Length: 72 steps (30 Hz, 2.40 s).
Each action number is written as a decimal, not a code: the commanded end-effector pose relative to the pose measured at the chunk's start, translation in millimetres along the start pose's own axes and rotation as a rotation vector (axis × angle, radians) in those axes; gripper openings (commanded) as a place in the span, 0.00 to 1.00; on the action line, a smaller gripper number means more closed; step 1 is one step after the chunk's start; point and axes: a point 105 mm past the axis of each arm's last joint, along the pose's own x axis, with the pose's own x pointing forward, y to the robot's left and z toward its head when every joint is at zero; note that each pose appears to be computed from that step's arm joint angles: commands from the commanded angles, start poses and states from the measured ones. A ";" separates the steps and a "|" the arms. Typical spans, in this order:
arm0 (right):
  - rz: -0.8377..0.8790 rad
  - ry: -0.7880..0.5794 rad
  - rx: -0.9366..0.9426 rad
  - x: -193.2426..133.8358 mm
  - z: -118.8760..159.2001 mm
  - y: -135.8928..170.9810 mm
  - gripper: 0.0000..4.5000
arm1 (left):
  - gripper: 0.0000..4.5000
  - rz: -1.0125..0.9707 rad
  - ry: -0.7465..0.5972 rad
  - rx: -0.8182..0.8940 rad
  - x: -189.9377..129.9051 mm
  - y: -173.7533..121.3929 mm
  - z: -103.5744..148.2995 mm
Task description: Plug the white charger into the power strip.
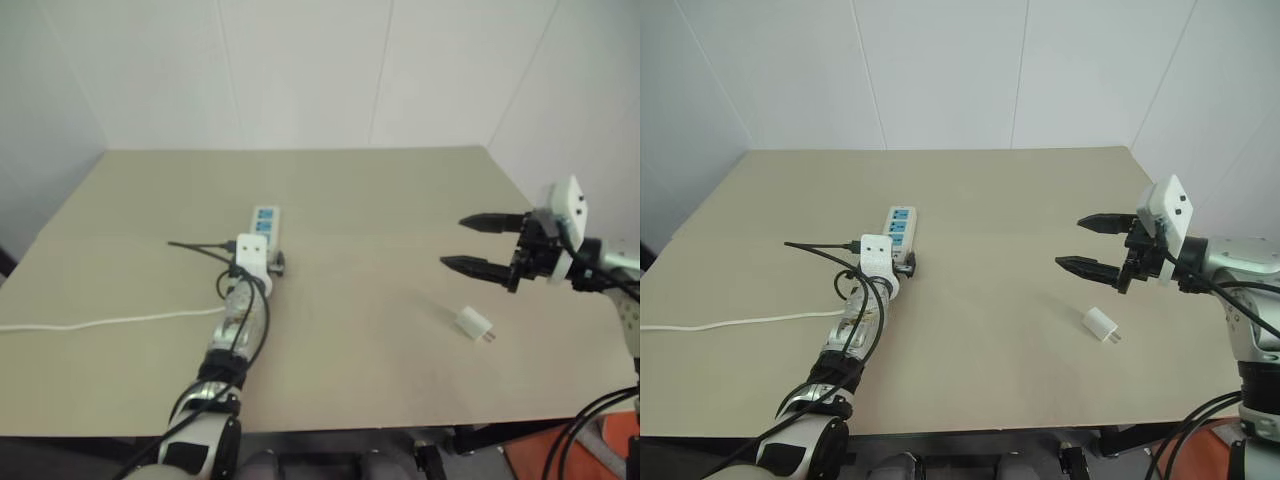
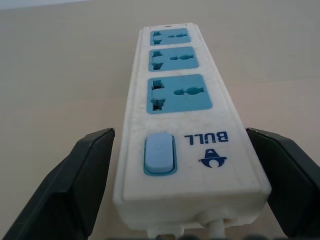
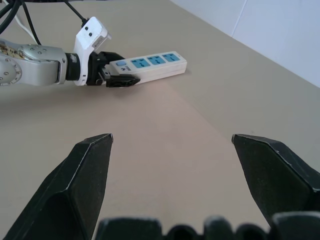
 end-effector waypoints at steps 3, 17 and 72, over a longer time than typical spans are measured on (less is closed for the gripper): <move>-0.014 -0.031 -0.052 -5.8 18.1 -1.6 1.00 | 1.00 0.006 0.016 -0.007 2.2 2.7 -5.2; -0.021 -0.038 -0.050 -10.1 21.9 2.9 1.00 | 0.86 -0.074 0.094 -0.045 11.8 -0.4 -25.2; 0.036 -0.002 -0.002 -17.1 13.9 10.0 1.00 | 0.73 -1.545 -0.083 0.427 -132.7 6.3 -21.8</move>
